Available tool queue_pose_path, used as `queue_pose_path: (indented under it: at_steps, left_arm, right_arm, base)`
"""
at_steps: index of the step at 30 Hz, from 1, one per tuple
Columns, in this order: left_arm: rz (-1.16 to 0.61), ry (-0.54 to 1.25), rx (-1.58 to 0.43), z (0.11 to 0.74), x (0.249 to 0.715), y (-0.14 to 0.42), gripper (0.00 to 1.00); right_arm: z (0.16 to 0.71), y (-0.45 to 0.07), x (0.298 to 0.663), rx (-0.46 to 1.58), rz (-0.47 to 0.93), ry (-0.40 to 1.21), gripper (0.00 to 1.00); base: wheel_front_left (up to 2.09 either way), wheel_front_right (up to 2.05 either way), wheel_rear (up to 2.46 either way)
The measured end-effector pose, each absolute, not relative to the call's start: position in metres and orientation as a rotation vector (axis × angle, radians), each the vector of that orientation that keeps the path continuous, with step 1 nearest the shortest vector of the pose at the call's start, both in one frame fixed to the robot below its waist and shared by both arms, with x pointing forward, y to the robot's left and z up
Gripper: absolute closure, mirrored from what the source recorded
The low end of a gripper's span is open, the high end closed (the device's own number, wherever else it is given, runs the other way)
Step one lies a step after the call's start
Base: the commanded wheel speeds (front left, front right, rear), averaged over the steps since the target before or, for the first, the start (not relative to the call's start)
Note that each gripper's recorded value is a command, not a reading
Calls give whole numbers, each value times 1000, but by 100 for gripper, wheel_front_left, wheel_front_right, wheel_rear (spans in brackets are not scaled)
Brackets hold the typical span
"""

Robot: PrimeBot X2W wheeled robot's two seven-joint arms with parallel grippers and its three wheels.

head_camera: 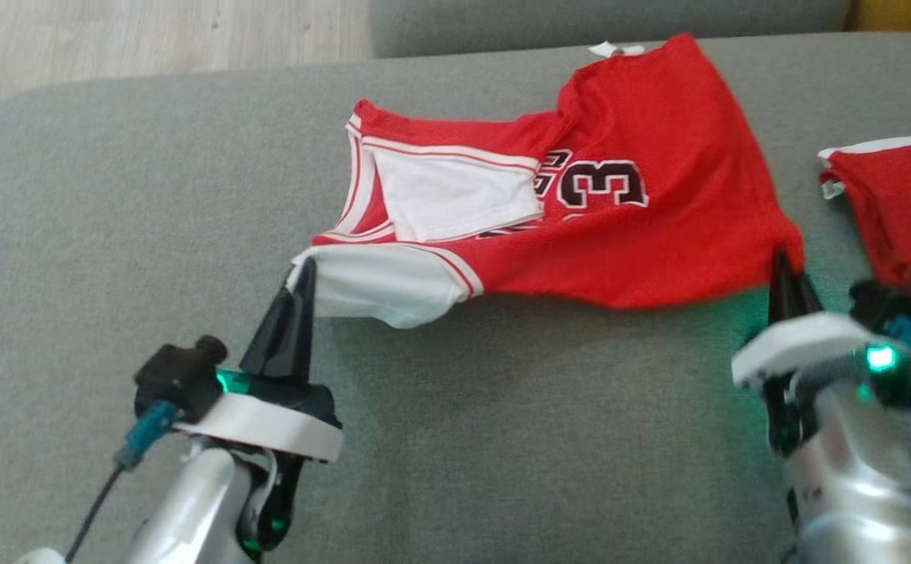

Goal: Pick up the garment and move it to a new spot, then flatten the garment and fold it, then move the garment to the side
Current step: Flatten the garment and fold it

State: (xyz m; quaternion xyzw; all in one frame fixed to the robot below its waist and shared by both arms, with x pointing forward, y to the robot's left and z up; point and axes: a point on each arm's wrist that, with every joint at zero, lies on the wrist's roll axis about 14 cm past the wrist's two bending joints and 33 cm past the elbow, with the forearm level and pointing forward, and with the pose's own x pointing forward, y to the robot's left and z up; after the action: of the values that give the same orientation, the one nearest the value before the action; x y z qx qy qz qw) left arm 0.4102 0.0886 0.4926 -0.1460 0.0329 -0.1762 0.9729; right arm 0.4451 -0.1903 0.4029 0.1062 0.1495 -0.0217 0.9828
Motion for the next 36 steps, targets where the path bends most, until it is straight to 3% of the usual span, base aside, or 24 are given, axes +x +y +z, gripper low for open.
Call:
queue_pose_path:
  at_steps: [8,15,21,29,36]
  left_arm:
    - [-369,-39,-372,545,424,91,100]
    - [-416,-349,-399,681,447,101,100]
    - [-403,-577,-478,776,431,120,100]
    - [-391,-596,-558,800,418,137,100]
    - [-340,-391,-549,750,487,146,100]
  right_arm:
    - [527,-177,474,243,43,-86,100]
    - [633,-157,468,170,150,-332,100]
    - [717,-157,450,76,196,-482,100]
    - [744,-156,432,43,226,-510,100]
    - [710,-153,484,-20,238,-371,100]
  base:
    - [0,0,0]
    - [0,0,0]
    - [0,0,0]
    - [0,0,0]
    - [0,0,0]
